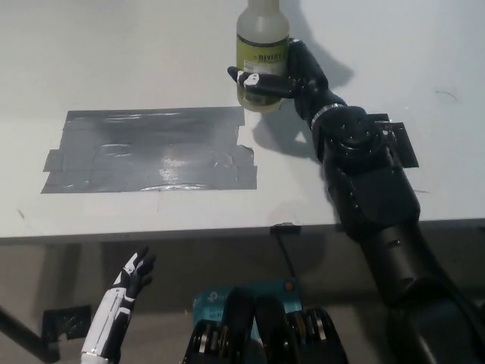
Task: A person hands a spray bottle to the robot which it grabs with its right hand and places on the black spot infront of it on the table
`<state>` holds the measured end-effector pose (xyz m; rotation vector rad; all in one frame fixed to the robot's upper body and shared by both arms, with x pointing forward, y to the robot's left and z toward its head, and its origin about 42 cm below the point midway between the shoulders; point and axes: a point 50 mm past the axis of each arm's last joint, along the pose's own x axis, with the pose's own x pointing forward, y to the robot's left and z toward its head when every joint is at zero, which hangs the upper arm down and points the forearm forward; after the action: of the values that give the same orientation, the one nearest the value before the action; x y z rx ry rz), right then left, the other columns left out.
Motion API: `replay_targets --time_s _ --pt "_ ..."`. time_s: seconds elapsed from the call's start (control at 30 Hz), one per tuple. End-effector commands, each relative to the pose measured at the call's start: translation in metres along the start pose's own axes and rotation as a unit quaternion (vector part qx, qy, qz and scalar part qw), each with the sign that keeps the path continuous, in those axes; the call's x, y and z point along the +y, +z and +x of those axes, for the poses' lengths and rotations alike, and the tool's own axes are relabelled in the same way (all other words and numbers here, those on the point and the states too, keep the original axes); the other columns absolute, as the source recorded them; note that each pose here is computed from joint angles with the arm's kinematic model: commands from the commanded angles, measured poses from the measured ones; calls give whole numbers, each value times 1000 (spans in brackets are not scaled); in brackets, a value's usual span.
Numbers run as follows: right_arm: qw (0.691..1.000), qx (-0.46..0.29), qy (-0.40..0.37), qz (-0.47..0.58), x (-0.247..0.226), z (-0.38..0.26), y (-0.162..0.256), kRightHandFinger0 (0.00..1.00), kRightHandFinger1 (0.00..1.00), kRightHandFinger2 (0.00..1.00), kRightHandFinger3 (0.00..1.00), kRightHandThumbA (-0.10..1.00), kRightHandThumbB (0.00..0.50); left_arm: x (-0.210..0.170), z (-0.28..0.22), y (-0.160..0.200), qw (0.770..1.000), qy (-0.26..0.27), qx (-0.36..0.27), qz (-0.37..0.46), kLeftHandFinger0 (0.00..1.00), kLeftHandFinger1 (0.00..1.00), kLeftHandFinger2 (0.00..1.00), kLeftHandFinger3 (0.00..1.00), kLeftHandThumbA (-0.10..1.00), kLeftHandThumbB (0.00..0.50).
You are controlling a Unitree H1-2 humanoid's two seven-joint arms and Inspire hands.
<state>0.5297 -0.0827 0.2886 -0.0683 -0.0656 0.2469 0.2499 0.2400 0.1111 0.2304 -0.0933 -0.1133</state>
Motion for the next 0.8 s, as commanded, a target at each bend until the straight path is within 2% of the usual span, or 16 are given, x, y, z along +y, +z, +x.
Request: replay_targets --time_s 0.0,0.1,0.17,0.27,0.33,0.4,0.43,0.47,0.5,0.53,0.57,0.6,0.63,0.73,0.77 --pt "995 -92 -24 -8 -3 1 31 14 299 534 364 623 381 2 -2 7 1000 -1 -20 -7 1000 1000 1000 1000 1000 24" --pt "995 -93 -32 -14 -8 -5 25 23 296 526 391 657 392 1 -6 6 1000 -3 -16 -5 1000 1000 1000 1000 1000 15" --pt "994 -101 -39 -17 -16 -9 21 35 304 526 422 685 421 1 -7 6 1000 -2 -16 -3 1000 1000 1000 1000 1000 9" --pt "992 -109 -51 -24 -29 -16 17 12 287 519 439 692 417 3 -8 4 1000 1 -14 -2 1000 1000 1000 1000 1000 24" --pt "990 -119 -68 -36 -44 -22 15 49 270 489 389 701 437 2 -8 4 1000 1 -11 -3 1000 1000 1000 1000 1000 27" --pt "989 -123 -75 -39 -54 -25 14 3 247 462 342 703 439 3 -9 3 1000 3 -5 -2 1000 1000 1000 1000 1000 40" --pt "986 -123 -94 -66 -63 -27 13 4 195 396 292 778 463 3 -9 3 1000 5 -6 -4 1000 1000 1000 1000 1000 32" --pt "985 -123 -98 -67 -67 -29 12 154 173 370 288 801 475 3 -9 3 1000 5 -6 -5 1000 1000 1000 1000 1000 31" --pt "985 -122 -100 -66 -69 -30 11 197 156 349 269 804 480 4 -10 3 1000 5 -5 -7 1000 1000 1000 1000 1000 30" --pt "983 -124 -116 -70 -82 -34 8 498 145 331 241 830 452 3 -12 2 1000 5 -3 -17 1000 1000 1000 1000 1000 32" --pt "981 -126 -131 -75 -90 -37 6 276 153 346 234 811 441 3 -13 1 1000 5 -2 -20 1000 1000 1000 1000 1000 25" --pt "978 -130 -145 -75 -97 -39 3 68 145 336 213 803 463 3 -14 1 1000 6 -1 -19 1000 1000 1000 1000 1000 27" --pt "975 -136 -160 -71 -104 -41 0 13 134 320 208 781 461 2 -15 0 1000 6 -1 -17 1000 1000 1000 1000 1000 20" --pt "966 -147 -199 -79 -118 -45 -8 1 155 337 168 785 452 2 -17 0 1000 6 -2 -14 1000 1000 1000 1000 1000 2" --pt "964 -145 -210 -80 -121 -46 -11 35 193 373 174 789 447 2 -17 1 1000 6 -2 -16 1000 1000 1000 1000 1000 5"
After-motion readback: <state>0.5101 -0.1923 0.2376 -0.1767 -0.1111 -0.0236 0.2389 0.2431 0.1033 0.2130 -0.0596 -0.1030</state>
